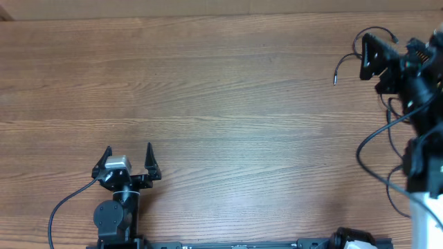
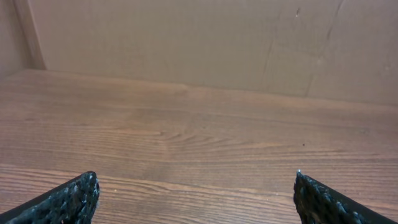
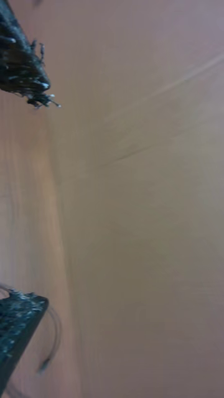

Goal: Untangle cables

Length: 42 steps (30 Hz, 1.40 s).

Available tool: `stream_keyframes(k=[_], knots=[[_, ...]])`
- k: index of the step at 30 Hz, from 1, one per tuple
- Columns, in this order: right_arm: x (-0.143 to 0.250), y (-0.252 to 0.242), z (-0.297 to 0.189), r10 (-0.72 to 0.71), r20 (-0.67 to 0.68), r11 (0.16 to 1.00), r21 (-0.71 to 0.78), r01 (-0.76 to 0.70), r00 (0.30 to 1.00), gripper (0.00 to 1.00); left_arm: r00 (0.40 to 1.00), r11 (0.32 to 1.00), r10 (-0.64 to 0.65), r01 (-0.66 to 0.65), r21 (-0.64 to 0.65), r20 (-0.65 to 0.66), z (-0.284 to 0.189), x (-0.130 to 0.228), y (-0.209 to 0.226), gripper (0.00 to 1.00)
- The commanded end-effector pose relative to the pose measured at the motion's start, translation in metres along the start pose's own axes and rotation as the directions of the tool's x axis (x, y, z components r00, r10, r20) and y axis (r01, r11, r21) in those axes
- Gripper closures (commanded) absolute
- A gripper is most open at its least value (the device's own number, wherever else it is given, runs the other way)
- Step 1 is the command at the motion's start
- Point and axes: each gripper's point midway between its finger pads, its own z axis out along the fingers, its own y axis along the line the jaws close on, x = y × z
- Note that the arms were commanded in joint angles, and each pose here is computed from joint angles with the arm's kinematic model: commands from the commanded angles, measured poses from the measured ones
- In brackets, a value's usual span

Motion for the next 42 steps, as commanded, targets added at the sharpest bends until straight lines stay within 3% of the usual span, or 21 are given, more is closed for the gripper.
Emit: stream_keyframes(k=[1, 10, 23, 42], knots=[[0.027, -0.006, -0.005, 0.103, 0.044, 0.995, -0.013, -0.103, 0.994, 0.00, 1.000, 1.000, 0.011, -0.011, -0.008, 0.005, 0.000, 0.000, 0.002, 0.00], [0.090, -0.028, -0.021, 0.113, 0.137, 0.993, 0.024, -0.117, 0.984, 0.00, 1.000, 1.000, 0.011, -0.011, -0.008, 0.005, 0.000, 0.000, 0.002, 0.00], [0.181, -0.051, -0.045, 0.131, 0.092, 0.979, 0.142, -0.144, 0.987, 0.00, 1.000, 1.000, 0.011, -0.011, -0.008, 0.005, 0.000, 0.000, 0.002, 0.00], [0.255, -0.070, -0.069, 0.147, 0.011, 0.965, 0.219, -0.146, 0.989, 0.00, 1.000, 1.000, 0.011, -0.011, -0.008, 0.005, 0.000, 0.000, 0.002, 0.00]])
